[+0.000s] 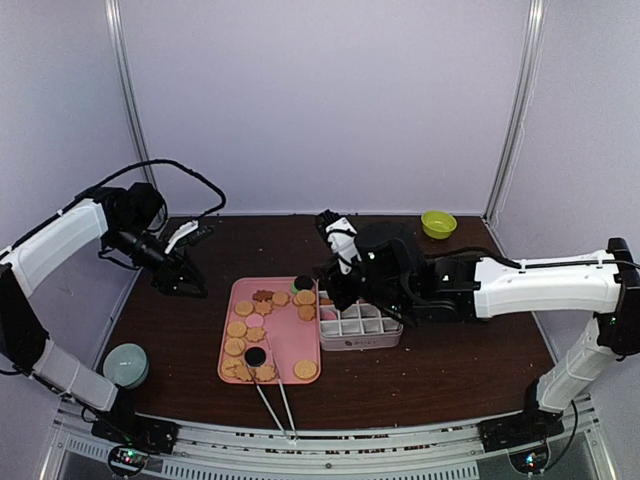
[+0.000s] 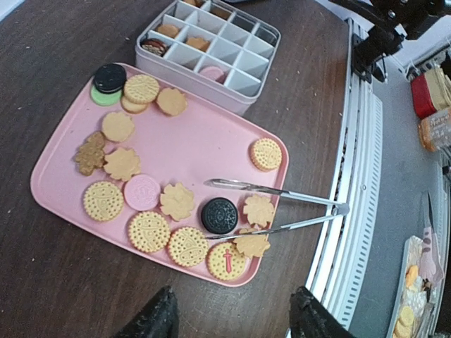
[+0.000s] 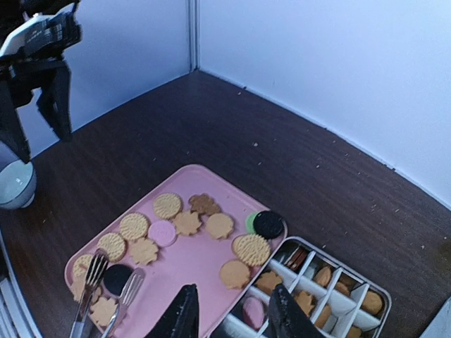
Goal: Pack the cookies
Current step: Pick up the clamp from the plate.
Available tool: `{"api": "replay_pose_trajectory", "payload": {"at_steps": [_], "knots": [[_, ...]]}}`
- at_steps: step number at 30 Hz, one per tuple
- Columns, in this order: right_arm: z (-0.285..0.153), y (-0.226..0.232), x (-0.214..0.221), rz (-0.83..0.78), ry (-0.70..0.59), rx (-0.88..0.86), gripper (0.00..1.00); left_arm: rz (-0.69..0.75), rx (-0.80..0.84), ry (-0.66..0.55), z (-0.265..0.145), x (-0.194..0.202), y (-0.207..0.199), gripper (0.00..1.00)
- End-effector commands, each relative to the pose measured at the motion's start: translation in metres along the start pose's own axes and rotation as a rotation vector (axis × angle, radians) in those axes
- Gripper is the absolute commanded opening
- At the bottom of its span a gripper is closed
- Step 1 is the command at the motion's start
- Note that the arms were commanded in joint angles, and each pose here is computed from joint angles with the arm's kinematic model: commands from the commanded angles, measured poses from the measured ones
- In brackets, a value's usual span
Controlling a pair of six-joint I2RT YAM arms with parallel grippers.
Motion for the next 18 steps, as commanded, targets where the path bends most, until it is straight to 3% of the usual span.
{"api": "replay_pose_trajectory", "payload": {"at_steps": [1,6,9,18], "knots": [[-0.010,0.047,0.024,-0.003,0.104,-0.097,0.40,0.085,0.013,0.069,0.023,-0.001,0.010,0.56],[0.001,0.079,0.047,0.025,0.177,-0.191,0.39,0.256,-0.025,0.225,0.059,0.013,0.005,0.58],[0.003,0.080,0.052,0.048,0.206,-0.147,0.37,0.381,-0.016,0.299,0.077,0.022,-0.005,0.59],[-0.050,0.007,0.073,0.226,0.119,0.047,0.34,0.758,-0.021,0.486,0.131,0.022,-0.022,0.53]]}}
Point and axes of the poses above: each gripper's point midway between its finger pads, its own z axis out along the fingers, its own y axis along the line the jaws close on, x = y × z, the point moved 10 cm from there along -z, back along the fingers, and after that the axes turned 11 degrees about -z, right-handed, at the moved point
